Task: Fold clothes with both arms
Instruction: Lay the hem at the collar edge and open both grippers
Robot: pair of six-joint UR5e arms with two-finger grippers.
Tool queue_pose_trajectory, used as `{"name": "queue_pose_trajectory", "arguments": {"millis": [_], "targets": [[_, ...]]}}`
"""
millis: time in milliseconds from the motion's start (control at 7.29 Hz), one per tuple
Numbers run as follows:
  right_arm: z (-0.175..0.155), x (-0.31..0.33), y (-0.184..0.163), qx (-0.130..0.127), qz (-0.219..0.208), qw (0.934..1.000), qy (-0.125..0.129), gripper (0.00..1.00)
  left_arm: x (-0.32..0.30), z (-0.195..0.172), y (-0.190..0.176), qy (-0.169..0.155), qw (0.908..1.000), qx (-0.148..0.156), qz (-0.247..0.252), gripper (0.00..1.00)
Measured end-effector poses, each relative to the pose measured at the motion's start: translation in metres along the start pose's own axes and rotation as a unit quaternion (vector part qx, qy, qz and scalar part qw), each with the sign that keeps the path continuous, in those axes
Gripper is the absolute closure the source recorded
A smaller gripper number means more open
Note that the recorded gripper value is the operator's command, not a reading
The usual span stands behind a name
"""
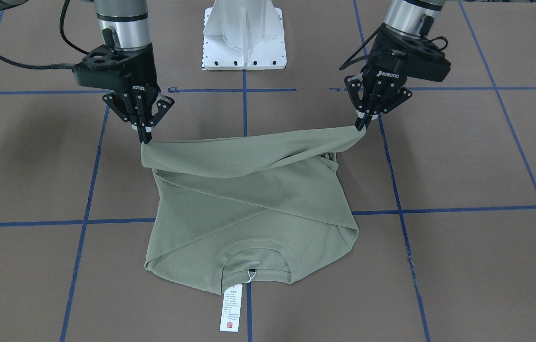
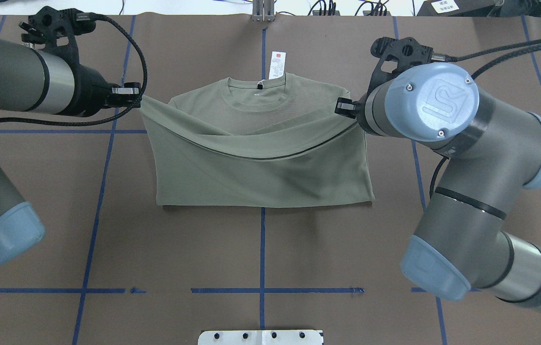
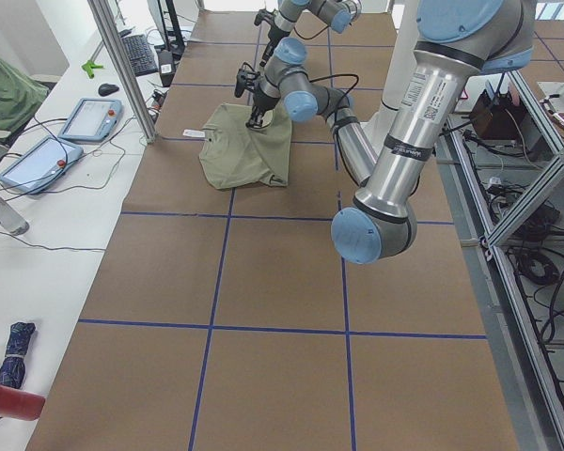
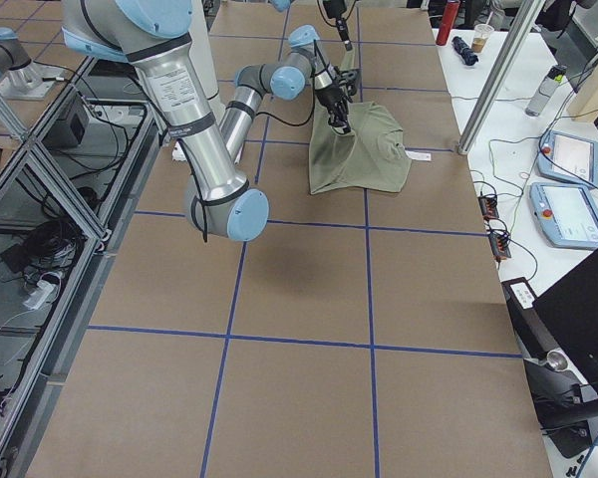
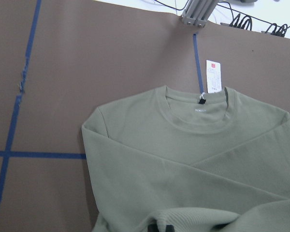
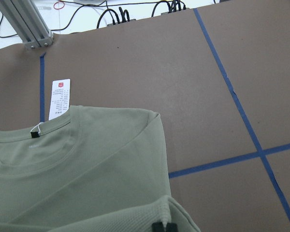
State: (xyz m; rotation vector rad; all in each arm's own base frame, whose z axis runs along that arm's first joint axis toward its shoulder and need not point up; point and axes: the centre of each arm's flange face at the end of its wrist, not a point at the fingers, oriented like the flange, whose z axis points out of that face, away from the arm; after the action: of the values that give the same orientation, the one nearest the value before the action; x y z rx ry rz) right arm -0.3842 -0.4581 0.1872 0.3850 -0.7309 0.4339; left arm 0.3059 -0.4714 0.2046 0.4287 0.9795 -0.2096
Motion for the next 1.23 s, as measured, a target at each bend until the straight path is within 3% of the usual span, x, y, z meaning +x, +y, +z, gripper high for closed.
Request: {"name": "queue_pose_trajectory", "arguments": {"millis": [412,686,1235], "targets": [[0.125,-0.029,-0.055,0.015,0.003,0.9996,0.025,1.0,-0.029,0.129,-0.035,-0.035,0.9993,0.013,-0.001,1.0],[0.185,-0.017,-0.08,0.01,-0.002,0.999,0.042,1.0,-0.058,0.202,-0.044,-0.063,0.9976,0.03,-0.002,1.0],[0.211,-0.008,-0.08,0.003,-0.007,0.9981,0.061,1.0,-0.063,0.237,-0.035,-0.083,0.9961,0.032,0.003,1.0]]}}
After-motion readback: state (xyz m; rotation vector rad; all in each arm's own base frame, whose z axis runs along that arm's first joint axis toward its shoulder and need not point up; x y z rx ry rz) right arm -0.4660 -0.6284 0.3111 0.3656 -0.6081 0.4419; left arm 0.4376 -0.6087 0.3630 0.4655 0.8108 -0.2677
